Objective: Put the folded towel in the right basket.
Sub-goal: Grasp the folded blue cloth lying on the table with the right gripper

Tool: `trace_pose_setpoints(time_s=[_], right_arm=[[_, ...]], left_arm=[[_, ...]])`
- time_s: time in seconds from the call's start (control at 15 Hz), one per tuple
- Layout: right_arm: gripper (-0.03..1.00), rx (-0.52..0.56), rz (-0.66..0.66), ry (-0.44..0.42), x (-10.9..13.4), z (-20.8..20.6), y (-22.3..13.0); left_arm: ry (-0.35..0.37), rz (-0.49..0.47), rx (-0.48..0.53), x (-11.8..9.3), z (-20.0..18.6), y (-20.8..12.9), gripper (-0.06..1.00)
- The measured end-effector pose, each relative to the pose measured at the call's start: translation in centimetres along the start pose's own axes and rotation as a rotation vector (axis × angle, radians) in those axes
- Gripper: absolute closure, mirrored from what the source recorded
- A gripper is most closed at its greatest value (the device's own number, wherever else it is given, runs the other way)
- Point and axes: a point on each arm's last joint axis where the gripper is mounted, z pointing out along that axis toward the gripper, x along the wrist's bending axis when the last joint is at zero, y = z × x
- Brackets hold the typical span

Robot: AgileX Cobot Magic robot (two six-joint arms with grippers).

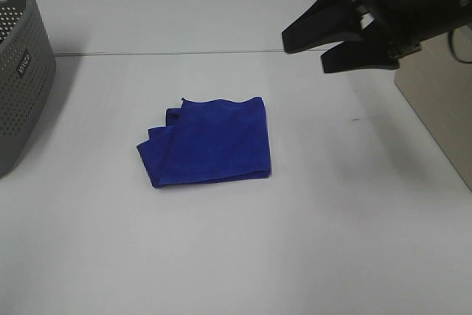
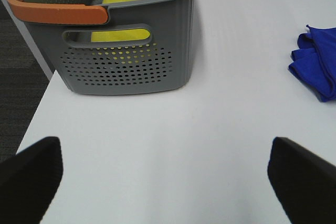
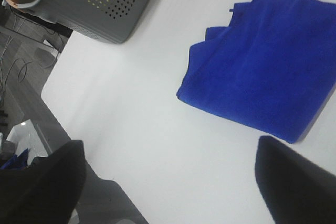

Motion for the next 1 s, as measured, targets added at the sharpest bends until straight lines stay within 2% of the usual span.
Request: trace_pose_setpoints(time_s=[0.07, 0.27, 0.4, 0.73, 1.0], right_arm=[[0.12, 0.020, 0.015, 0.002, -0.5, 0.9, 0.1], [0.12, 0.128, 0.115, 0.002, -4.6, 5.8, -0.3], [0.14, 0.162, 0.151, 0.003, -6.3, 7.7, -0.6], [0.14, 0.132, 0.211, -0.086, -9.5, 10.5, -0.7], [0.15, 0.127, 0.241, -0.139, -11.0, 12.0, -1.4]], left_arm=[[0.000, 0.000, 0.000, 0.0, 0.0, 0.0, -0.05], [0.000, 0.000, 0.000, 0.0, 0.0, 0.0, -0.05], [0.000, 0.000, 0.000, 0.0, 0.0, 0.0, -0.05], [0.000, 0.000, 0.000, 0.0, 0.0, 0.0, -0.05], [0.000, 0.000, 0.000, 0.0, 0.0, 0.0, -0.05]])
